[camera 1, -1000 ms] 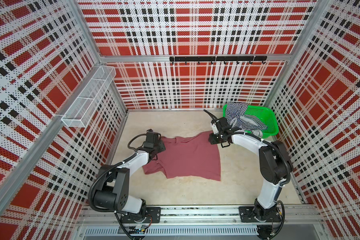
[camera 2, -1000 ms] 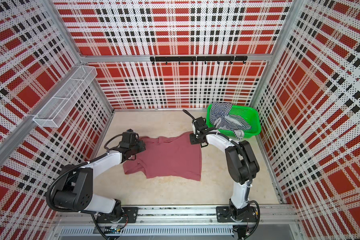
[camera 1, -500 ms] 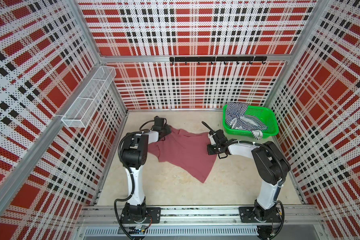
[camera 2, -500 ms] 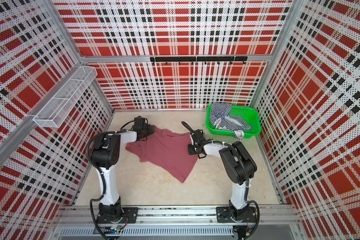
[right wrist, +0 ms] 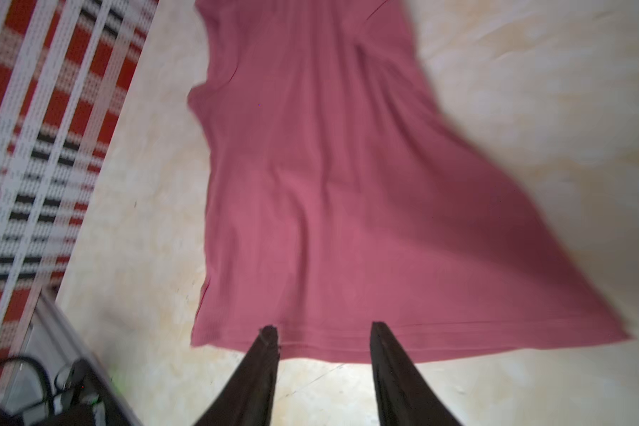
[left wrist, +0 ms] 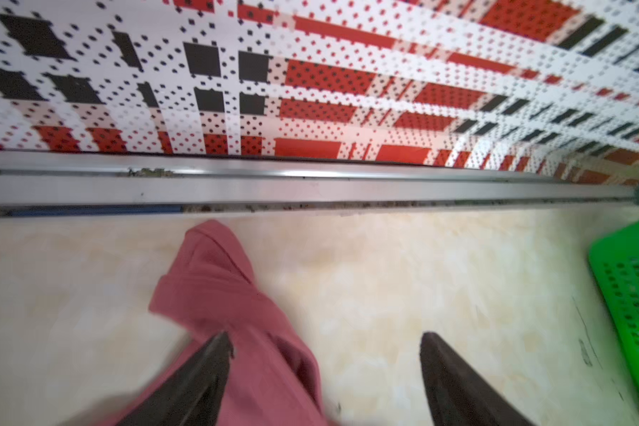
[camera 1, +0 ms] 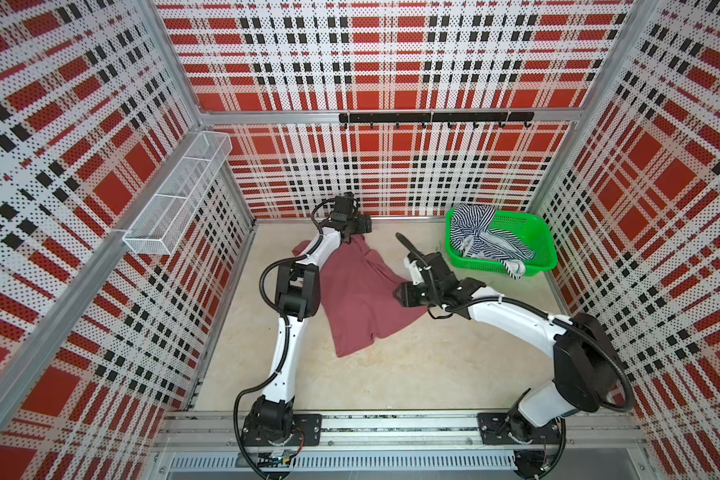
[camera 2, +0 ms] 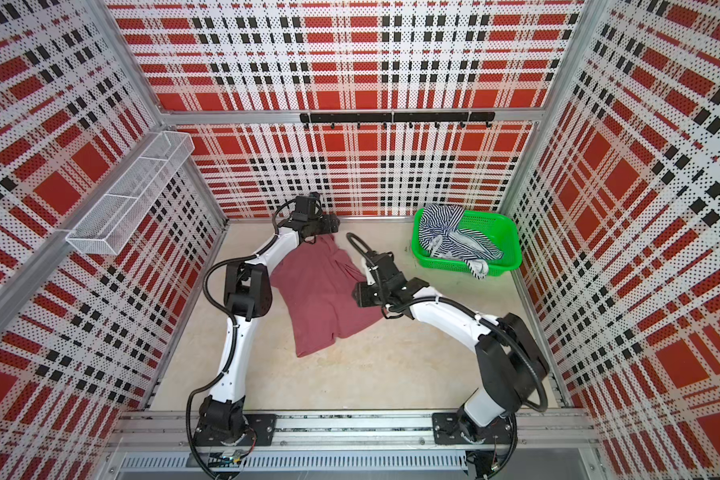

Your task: Fold and stack the tank tops

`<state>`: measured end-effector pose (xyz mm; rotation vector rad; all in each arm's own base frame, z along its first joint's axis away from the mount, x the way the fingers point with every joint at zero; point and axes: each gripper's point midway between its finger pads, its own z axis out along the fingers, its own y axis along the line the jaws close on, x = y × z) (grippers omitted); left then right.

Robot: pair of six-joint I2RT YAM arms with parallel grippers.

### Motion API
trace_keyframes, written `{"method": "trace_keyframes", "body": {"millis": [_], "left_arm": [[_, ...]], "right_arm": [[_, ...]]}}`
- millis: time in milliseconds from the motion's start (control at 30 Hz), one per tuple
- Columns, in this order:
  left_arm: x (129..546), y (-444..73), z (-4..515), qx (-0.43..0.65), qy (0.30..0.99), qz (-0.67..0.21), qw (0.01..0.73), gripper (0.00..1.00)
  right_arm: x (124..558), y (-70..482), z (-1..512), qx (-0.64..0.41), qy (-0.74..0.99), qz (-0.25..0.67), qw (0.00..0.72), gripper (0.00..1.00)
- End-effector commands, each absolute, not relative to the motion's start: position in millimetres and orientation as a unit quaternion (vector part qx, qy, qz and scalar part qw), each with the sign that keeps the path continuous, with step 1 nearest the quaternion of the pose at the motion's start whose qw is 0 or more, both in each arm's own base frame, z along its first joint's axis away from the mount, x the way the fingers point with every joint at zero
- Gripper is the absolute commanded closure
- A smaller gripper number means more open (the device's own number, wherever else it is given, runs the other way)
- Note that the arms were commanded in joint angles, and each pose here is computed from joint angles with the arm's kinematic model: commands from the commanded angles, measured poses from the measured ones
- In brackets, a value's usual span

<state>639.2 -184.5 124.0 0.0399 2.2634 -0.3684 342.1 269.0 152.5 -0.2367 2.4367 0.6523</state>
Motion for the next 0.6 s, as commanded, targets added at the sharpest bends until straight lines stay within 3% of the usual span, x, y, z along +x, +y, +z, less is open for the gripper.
{"method": "trace_keyframes", "body": {"millis": [0,167,400,567], "left_arm": [[587.7,-163.9,202.2,0.036,0.894,-0.071,0.442,0.12],[457.6,-149.2,214.8,-0.007,0.908,-0.072,0.412,0.17],[263.8,-160.8,118.6,-0.096,0.95,-0.179,0.238,0.36],[209.1,-171.9,76.3,-0.144,0.947,-0.229,0.174,0.37]], "right_arm": [[347.2,213.8,128.4,-0.073,0.945,0.173,0.268,0.58],[369.2,187.1,119.2,-0.074,0.952,0.154,0.253,0.6],[393.7,178.8,114.2,-0.079,0.953,0.156,0.247,0.61],[402.3,174.7,110.5,-0.081,0.956,0.147,0.241,0.6]]}}
